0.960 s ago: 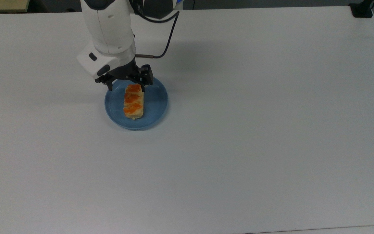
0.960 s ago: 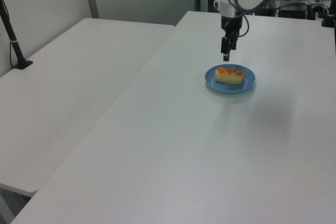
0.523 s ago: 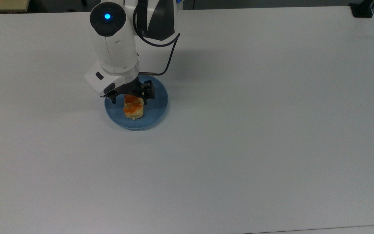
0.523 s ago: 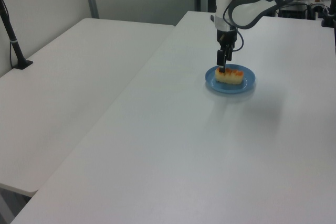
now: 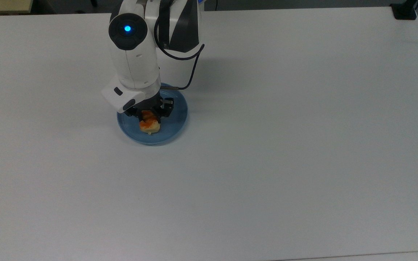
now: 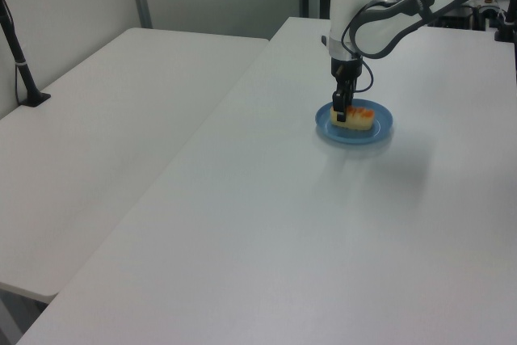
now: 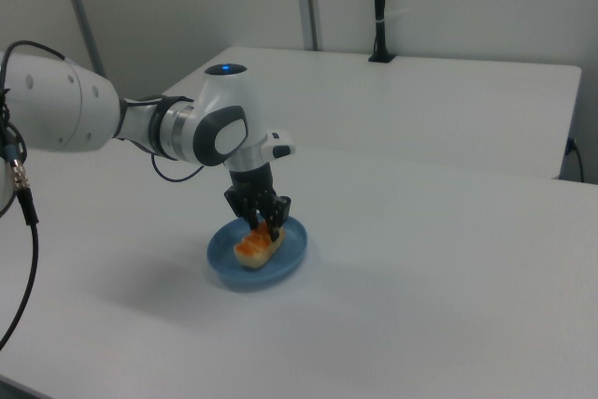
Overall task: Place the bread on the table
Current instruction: 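Lift the bread off the plate and carry it beside the plate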
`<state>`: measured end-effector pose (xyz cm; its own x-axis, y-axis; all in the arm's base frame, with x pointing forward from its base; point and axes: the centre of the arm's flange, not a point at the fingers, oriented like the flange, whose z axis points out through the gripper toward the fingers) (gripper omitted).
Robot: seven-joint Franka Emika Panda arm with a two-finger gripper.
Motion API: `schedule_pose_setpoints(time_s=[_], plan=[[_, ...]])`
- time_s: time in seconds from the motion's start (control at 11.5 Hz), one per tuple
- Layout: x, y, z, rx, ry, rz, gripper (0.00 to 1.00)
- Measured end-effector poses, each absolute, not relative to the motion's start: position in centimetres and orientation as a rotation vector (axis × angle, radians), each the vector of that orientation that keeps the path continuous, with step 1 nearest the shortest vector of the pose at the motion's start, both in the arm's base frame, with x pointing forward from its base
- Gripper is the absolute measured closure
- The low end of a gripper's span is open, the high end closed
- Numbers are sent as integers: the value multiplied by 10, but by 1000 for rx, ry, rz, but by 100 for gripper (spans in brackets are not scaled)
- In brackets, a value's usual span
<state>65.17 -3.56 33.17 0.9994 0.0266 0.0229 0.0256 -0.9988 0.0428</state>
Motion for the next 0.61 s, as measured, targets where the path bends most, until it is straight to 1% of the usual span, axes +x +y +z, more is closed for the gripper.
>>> schedule_pose_setpoints(time_s=[0.09, 0.17, 0.44, 0.52, 0.61], plan=[[651, -27, 337, 3105, 61, 37, 63], [649, -14, 352, 3113, 88, 27, 64], [625, 52, 427, 3141, 155, 1, 64], [614, 92, 444, 3152, 151, -8, 64], [605, 128, 449, 3163, 128, -9, 64]])
